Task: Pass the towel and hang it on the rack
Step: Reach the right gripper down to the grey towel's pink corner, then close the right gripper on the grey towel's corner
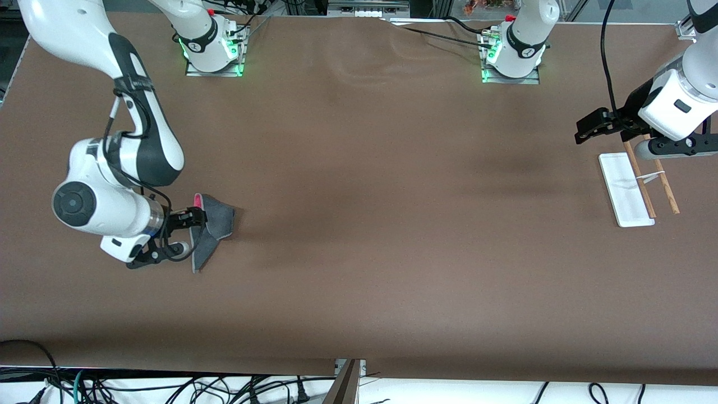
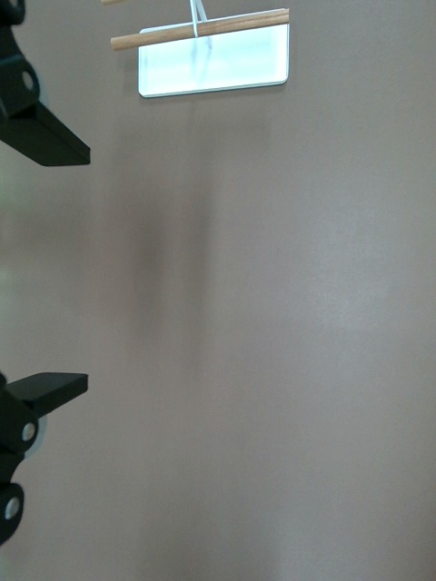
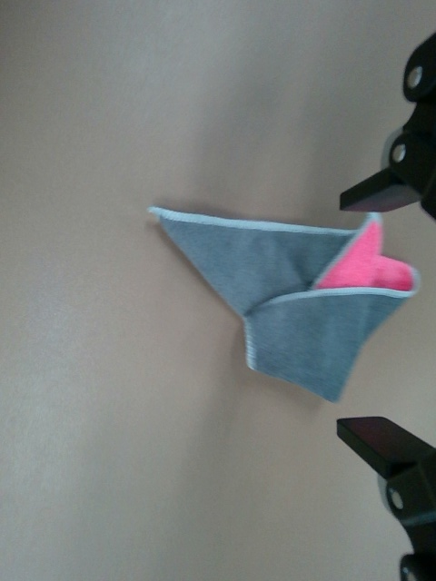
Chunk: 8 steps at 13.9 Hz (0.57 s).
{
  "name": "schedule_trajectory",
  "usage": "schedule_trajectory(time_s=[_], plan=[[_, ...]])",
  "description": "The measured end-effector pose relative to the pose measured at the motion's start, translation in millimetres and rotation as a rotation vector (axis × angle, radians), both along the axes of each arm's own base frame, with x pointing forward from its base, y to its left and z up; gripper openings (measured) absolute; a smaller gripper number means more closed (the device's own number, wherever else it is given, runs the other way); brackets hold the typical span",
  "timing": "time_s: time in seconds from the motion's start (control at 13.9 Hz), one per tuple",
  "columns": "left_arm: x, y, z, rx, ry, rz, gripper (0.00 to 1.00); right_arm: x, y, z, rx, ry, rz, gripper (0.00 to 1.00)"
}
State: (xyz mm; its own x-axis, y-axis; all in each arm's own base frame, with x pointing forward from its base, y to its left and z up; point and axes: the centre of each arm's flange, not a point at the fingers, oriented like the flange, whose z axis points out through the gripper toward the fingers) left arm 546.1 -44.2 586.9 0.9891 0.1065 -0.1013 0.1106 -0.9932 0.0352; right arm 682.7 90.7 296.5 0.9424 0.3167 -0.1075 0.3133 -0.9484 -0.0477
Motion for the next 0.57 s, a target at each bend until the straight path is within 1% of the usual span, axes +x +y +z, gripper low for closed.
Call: schedule_trajectory(time_s=[0.29, 0.57], plan=[[0, 0, 0, 0.0, 0.0, 0.0, 1.0, 3, 5, -49, 0.004, 0.008, 0.014, 1.0], [0, 0, 0, 0.0, 0.0, 0.0, 1.0, -1, 11, -74, 0.001, 0.042, 0.023, 1.0]])
